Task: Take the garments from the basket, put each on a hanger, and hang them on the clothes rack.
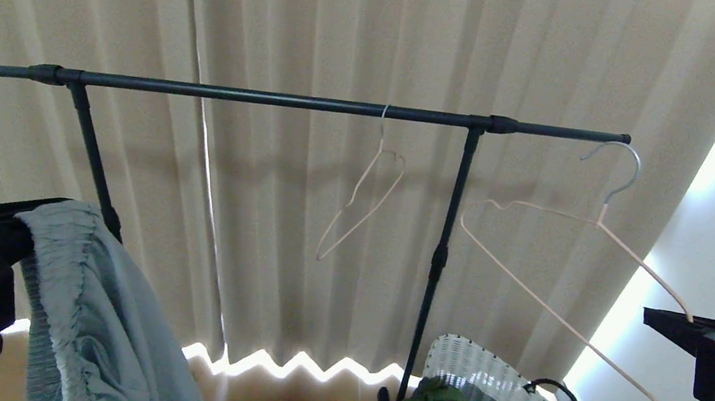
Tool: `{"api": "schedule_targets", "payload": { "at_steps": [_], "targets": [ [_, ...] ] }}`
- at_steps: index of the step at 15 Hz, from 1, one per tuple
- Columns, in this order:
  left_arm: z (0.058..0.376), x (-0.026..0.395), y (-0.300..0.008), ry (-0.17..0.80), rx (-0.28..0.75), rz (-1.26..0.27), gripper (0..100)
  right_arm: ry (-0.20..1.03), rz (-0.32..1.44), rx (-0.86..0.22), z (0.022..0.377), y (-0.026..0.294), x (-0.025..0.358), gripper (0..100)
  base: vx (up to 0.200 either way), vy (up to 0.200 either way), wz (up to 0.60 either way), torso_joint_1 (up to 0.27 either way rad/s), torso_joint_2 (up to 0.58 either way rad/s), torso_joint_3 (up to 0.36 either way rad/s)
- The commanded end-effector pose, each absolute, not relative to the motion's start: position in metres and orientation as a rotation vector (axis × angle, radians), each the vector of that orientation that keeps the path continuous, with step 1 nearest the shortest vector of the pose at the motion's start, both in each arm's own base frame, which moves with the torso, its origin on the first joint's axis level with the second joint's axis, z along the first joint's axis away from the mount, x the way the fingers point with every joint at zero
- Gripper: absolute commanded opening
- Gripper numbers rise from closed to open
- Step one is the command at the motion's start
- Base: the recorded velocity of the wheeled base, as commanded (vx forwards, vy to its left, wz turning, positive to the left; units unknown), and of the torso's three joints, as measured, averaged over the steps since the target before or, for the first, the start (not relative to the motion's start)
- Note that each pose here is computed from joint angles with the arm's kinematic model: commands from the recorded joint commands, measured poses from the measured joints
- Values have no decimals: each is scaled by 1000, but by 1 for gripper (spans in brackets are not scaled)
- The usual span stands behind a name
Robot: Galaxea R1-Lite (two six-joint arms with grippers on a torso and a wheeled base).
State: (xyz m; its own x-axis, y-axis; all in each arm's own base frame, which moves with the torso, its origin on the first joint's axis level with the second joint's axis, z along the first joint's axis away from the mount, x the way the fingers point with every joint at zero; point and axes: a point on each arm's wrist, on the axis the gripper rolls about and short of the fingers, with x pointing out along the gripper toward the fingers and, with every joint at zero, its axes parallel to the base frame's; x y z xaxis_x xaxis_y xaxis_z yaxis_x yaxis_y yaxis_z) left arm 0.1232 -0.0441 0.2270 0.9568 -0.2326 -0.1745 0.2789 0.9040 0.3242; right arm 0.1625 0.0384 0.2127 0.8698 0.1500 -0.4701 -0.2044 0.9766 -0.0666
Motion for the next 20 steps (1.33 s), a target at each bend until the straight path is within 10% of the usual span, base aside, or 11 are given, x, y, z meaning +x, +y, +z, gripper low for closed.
{"api": "schedule_targets", "payload": {
  "at_steps": [1, 20],
  "targets": [
    [225, 125, -45, 143, 356, -265, 0, 481, 188, -115, 212, 38, 160, 0, 0, 0, 0, 0, 0, 0],
    [222, 126, -45, 155, 397, -270, 0, 443, 198, -107, 215, 40, 164, 0, 0, 116, 0, 2, 2, 1]
  ]
}}
